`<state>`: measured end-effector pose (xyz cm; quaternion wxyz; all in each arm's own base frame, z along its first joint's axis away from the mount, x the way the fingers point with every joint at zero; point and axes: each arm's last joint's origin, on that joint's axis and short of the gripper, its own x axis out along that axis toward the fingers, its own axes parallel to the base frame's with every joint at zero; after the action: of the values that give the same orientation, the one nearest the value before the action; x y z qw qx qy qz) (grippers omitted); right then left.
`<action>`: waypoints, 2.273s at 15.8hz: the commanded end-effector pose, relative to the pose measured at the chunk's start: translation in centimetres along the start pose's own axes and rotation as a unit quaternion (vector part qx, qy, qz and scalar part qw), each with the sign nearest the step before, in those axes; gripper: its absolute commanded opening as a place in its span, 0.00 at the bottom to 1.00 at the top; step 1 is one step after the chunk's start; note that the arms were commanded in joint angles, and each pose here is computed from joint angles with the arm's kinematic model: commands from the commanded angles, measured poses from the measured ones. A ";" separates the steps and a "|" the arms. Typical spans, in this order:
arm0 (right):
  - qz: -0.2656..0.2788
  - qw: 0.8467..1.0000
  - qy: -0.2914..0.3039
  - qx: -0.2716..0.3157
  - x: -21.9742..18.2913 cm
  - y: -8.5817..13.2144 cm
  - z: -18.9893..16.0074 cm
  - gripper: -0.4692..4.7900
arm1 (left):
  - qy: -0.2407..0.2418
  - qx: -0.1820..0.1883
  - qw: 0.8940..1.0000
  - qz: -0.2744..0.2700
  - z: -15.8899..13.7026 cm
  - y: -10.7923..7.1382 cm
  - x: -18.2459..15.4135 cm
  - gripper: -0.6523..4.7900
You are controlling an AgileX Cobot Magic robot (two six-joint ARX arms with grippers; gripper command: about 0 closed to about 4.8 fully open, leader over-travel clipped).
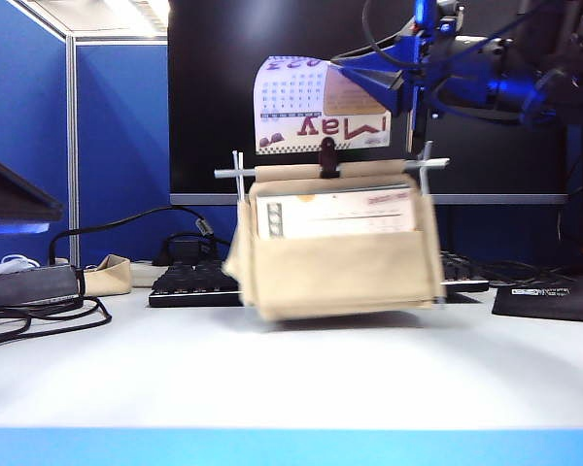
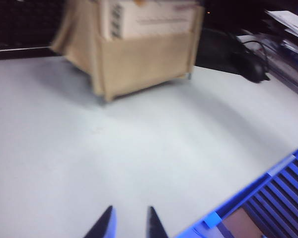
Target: Turn one page of the calendar.
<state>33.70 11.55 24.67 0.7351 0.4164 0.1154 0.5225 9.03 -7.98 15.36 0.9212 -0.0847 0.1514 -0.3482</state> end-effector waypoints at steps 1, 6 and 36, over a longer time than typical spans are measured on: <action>-0.046 0.998 -0.019 -0.023 0.1 -0.5 0.1 0.08 | 0.003 -0.003 1.000 -0.018 0.1 -0.1 0.0 0.29; -0.128 0.990 -0.044 -0.032 -0.1 -1.9 -0.2 0.08 | 0.009 -0.016 0.999 -0.028 0.0 -0.2 0.0 0.29; -0.037 0.995 0.089 -0.020 5.2 1.5 -2.5 0.67 | -0.002 -0.027 0.997 -0.070 1.0 -0.7 -0.1 0.46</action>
<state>33.86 16.63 25.39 0.7492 0.3677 0.1894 0.5173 8.80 -8.29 16.09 0.8914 -0.1204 0.1661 -0.4041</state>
